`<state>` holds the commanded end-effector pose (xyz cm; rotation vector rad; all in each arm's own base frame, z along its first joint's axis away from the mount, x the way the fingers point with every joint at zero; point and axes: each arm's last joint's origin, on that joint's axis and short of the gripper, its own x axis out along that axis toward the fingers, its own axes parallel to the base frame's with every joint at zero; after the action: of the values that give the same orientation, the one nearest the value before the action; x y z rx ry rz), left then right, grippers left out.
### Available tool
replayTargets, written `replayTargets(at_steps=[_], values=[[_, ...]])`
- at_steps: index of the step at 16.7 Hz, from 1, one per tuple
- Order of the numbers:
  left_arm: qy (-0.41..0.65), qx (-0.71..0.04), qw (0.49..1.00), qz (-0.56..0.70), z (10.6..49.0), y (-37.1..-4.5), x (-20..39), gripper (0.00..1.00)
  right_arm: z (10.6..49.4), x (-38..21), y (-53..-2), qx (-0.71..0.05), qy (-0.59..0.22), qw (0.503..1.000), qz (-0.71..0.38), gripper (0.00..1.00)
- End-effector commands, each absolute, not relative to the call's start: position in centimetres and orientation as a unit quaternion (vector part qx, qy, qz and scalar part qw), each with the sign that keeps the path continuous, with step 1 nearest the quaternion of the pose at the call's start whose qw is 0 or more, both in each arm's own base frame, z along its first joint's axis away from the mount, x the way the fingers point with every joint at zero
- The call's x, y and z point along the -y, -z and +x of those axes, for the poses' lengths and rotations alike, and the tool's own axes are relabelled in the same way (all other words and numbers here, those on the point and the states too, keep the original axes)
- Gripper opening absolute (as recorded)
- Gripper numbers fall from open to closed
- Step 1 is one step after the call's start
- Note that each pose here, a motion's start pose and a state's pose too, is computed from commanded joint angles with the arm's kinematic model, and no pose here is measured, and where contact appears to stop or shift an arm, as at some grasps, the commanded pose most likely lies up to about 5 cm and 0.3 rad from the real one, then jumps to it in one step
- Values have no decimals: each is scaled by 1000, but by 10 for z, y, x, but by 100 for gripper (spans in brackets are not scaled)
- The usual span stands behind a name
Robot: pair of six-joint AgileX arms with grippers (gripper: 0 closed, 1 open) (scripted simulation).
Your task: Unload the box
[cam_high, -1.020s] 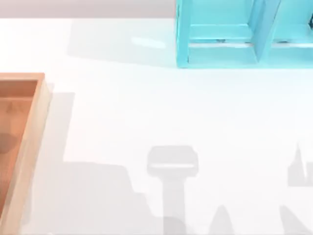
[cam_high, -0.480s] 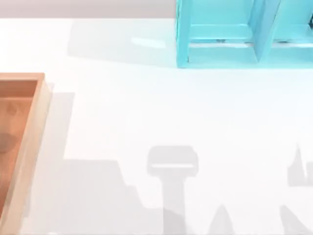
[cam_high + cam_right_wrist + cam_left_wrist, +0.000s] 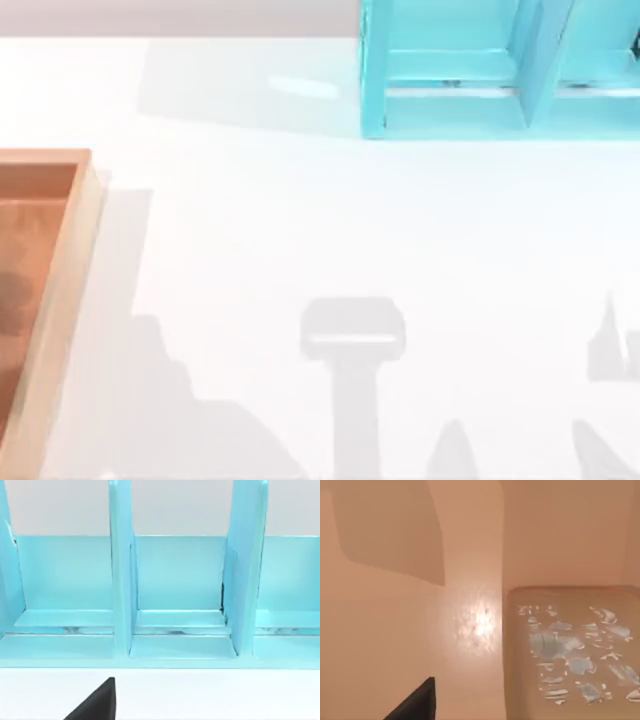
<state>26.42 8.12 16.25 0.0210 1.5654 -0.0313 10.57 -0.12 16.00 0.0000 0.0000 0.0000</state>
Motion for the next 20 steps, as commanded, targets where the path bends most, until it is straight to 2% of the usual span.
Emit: replayTargets(at_steps=[3,7,20], values=[[15,-707,707,9,261,-143,-80,100,106,1,-160,0,0,1000,0,100],[15,-707,707,9,261,-141,-80,100,106,1,-160,0,0,1000,0,100],[15,-707,707,9,261,-141,-80,2,106,1,-160,0,0,1000,0,100]])
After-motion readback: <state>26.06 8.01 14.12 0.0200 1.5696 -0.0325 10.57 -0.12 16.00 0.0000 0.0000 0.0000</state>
